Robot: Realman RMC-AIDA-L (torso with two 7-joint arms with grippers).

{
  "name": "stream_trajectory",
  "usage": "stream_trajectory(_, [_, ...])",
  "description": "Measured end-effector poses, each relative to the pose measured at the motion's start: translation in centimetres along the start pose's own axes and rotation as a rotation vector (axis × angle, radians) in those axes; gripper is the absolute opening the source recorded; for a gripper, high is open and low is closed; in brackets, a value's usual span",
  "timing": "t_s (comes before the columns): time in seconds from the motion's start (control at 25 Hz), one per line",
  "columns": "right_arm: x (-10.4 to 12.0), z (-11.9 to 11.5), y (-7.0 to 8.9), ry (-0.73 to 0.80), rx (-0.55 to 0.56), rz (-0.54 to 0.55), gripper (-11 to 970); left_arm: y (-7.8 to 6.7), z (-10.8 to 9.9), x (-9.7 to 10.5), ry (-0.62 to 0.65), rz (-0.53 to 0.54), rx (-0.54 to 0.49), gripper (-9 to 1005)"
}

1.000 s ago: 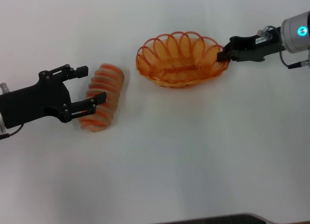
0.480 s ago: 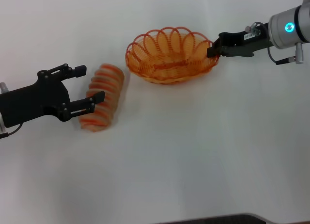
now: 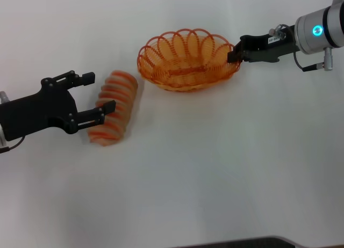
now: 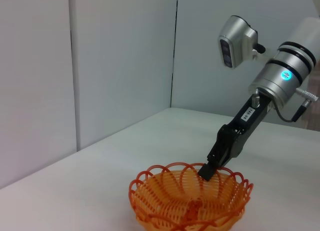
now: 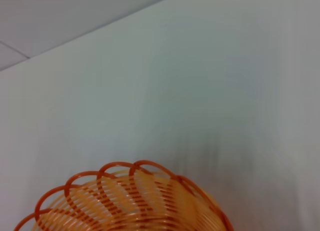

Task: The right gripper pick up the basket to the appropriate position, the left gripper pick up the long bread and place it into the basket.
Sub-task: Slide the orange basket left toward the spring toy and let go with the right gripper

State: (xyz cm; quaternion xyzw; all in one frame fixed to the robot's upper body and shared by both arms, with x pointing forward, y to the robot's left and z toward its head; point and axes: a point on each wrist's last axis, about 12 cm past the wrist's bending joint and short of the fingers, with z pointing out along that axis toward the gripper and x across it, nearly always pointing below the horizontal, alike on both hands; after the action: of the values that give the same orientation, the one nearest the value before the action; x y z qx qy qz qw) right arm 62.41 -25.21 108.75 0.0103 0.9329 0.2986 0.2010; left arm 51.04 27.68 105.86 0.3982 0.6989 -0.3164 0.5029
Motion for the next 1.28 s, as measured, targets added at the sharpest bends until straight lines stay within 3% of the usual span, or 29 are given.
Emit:
stream_trajectory(0.92, [0.17,0.27,0.20,-0.007,-0.010,0.000,243,0.21,0.18,0.04,0.010,0.002,-0.012,798])
stream_trajectory(1.28, [0.30,0.09,0.05,-0.019,-0.024,0.016,469,0.30,0.23,-0.04,0.008,-0.003,-0.015,797])
